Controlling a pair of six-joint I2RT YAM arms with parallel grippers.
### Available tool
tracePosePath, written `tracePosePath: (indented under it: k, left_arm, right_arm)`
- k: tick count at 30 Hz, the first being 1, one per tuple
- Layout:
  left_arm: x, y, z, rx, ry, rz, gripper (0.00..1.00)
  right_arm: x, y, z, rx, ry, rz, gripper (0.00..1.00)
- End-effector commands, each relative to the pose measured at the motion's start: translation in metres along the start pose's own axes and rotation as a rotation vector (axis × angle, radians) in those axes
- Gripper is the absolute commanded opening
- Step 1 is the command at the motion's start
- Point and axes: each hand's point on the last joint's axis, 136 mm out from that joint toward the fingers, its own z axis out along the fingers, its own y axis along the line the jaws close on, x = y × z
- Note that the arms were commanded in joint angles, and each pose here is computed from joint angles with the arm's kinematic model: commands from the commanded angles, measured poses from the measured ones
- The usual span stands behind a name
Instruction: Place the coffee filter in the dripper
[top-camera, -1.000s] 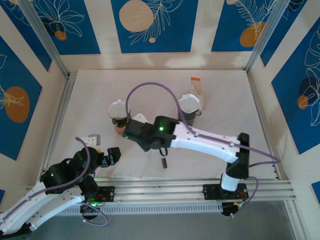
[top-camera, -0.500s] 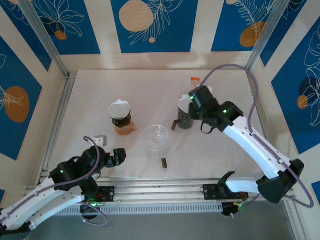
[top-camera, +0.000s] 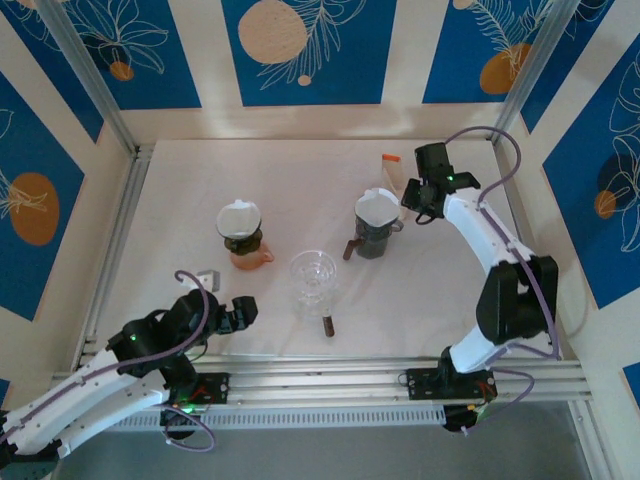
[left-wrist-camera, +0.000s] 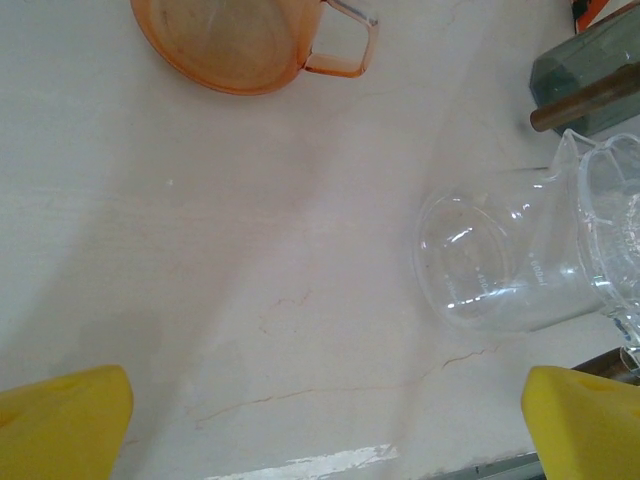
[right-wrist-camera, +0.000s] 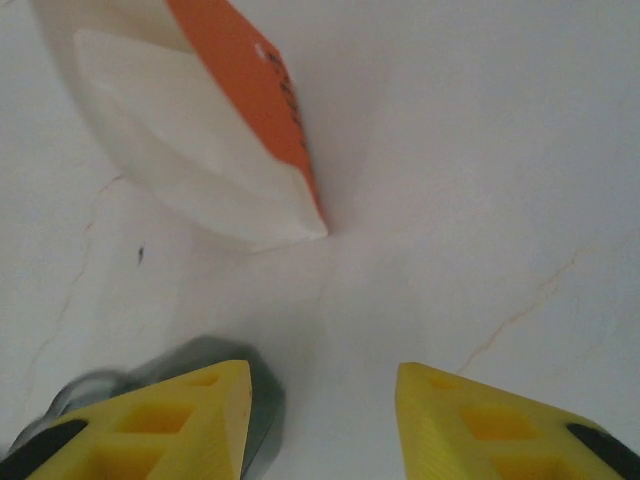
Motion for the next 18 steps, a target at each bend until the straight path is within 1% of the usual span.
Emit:
tracePosePath:
  k: [1,7,11,15,18]
  left_arm:
    - [0.004,0.000,0.005,0.002,0.016,-0.019,1.00]
    - [0.006,-0.002,0.010,-0.013,0.030,-0.015,1.00]
    - [0.007,-0.005,0.015,-0.017,0.043,-0.008,1.00]
    - [0.007,-0.008,0.019,-0.019,0.052,-0.002,1.00]
    - [0.008,-0.008,0.021,-0.024,0.057,0.002,1.00]
  right_arm:
    - [-0.027,0.017,0.010,-0.068,-0.034,-0.027,0.44]
    - [-0.039,0.031,0.039,-0.094,-0.032,-0.063,0.47]
    - [-0.046,0.034,0.055,-0.088,-0.018,-0.069,0.46]
    - [-0.051,0.036,0.069,-0.072,-0.002,-0.083,0.44]
    - [-0.055,0.036,0.076,-0.056,0.004,-0.094,0.39]
